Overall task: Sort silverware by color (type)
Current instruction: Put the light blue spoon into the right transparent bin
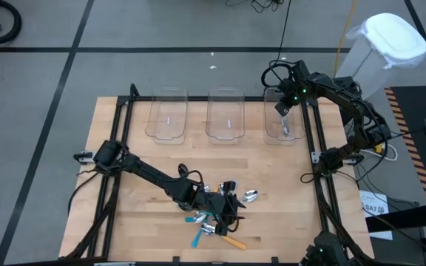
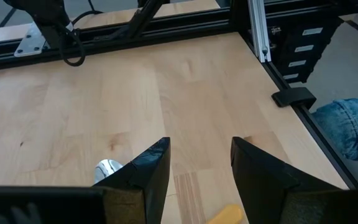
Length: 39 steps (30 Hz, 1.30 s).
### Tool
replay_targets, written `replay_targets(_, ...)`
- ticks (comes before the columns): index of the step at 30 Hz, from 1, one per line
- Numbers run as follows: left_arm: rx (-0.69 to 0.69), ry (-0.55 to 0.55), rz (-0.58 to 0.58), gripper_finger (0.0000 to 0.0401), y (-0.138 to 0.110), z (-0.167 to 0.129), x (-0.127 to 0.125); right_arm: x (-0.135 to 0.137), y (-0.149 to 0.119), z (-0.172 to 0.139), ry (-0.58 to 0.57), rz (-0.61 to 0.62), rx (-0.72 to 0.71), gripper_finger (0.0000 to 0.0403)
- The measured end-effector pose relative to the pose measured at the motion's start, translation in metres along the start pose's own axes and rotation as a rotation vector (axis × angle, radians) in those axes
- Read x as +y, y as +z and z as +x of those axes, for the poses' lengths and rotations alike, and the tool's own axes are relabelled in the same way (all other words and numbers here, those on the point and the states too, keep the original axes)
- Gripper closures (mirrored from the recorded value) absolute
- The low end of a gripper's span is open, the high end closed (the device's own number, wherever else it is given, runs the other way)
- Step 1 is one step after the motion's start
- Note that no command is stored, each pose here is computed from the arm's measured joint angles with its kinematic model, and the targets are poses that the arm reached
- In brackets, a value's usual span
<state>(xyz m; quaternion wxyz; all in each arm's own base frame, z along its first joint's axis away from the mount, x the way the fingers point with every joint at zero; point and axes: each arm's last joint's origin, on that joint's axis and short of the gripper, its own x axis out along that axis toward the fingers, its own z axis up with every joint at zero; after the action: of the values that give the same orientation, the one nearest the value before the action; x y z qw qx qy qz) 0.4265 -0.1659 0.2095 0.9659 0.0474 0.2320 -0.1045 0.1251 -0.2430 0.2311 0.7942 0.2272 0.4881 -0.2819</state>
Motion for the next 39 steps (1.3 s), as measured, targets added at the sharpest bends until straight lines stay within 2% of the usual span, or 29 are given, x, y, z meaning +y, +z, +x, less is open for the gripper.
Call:
replay_targets(11, 0.001, 0.000, 0.000, 0.0233, 0.000, 0.000, 0.000, 0.000, 0.001, 0.000, -0.003, 0.013, -0.010, 0.0307)
replay_targets(26, 0.004, 0.000, 0.001, 0.0233, 0.000, 0.000, 0.000, 0.002, 0.001, -0.002, 0.002, 0.027, -0.016, 0.0303)
replay_targets(32, 0.007, 0.000, 0.001, 0.0233, -0.001, 0.000, 0.000, 0.019, 0.001, -0.016, 0.014, -0.009, -0.041, 0.0303)
replay_targets(39, 0.009, 0.001, -0.003, 0.0233, -0.001, 0.000, 0.000, 0.050, -0.003, -0.047, 0.029, -0.052, -0.129, 0.0303)
